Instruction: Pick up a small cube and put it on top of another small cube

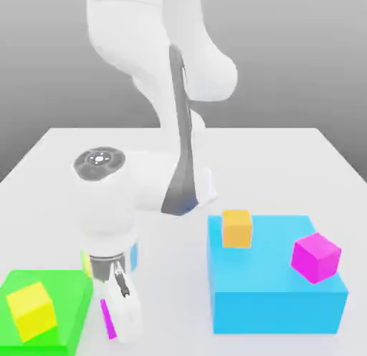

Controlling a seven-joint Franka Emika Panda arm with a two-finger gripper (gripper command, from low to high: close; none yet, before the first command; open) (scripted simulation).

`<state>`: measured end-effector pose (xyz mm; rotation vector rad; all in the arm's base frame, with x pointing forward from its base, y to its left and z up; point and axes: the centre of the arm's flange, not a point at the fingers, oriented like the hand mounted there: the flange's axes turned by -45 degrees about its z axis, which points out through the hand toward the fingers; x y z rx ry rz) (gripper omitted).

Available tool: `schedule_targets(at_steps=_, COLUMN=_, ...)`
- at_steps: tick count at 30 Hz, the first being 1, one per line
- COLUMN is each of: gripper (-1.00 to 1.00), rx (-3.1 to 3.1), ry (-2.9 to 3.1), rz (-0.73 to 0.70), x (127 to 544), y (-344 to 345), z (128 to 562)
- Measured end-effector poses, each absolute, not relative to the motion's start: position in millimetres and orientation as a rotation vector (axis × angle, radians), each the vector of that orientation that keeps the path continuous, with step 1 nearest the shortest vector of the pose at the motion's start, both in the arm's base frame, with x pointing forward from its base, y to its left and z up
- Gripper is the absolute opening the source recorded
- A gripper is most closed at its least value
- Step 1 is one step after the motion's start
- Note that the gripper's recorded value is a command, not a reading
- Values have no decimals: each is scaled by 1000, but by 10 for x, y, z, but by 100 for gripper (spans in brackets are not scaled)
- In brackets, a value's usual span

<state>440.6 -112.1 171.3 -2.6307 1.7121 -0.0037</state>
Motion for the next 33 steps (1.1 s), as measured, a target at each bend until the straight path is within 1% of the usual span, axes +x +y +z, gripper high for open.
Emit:
schedule_targets(at_steps=4, gripper=-100, rx=-2653, ry=1705, rz=-5, x=4370, y=-886, z=2122)
schedule_targets(at_steps=10, gripper=-100, rx=-2707, ry=1657, rz=-13, x=4204, y=-209, z=2630)
schedule_targets(at_steps=16, gripper=-100, rx=-2716, ry=1642, rz=-15, x=3874, y=300, z=3039)
schedule_targets(at_steps=22, gripper=-100, rx=-2725, ry=1588, rz=-8, x=3430, y=799, z=3345)
schedule_targets(at_steps=24, gripper=-100, rx=-2725, ry=1568, rz=-3, x=3279, y=934, z=3400)
schedule_targets(at_steps=25, gripper=-100, rx=-2725, ry=1563, rz=-2, x=3249, y=963, z=3351)
schedule_targets(at_steps=30, gripper=-100, rx=-2726, ry=1559, rz=-2, x=3216, y=991, z=2857)
schedule_targets(at_steps=31, gripper=100, rx=-2726, ry=1559, rz=-2, x=3210, y=992, z=2803)
schedule_targets(at_steps=33, gripper=100, rx=-2726, ry=1559, rz=-2, x=3210, y=992, z=2803)
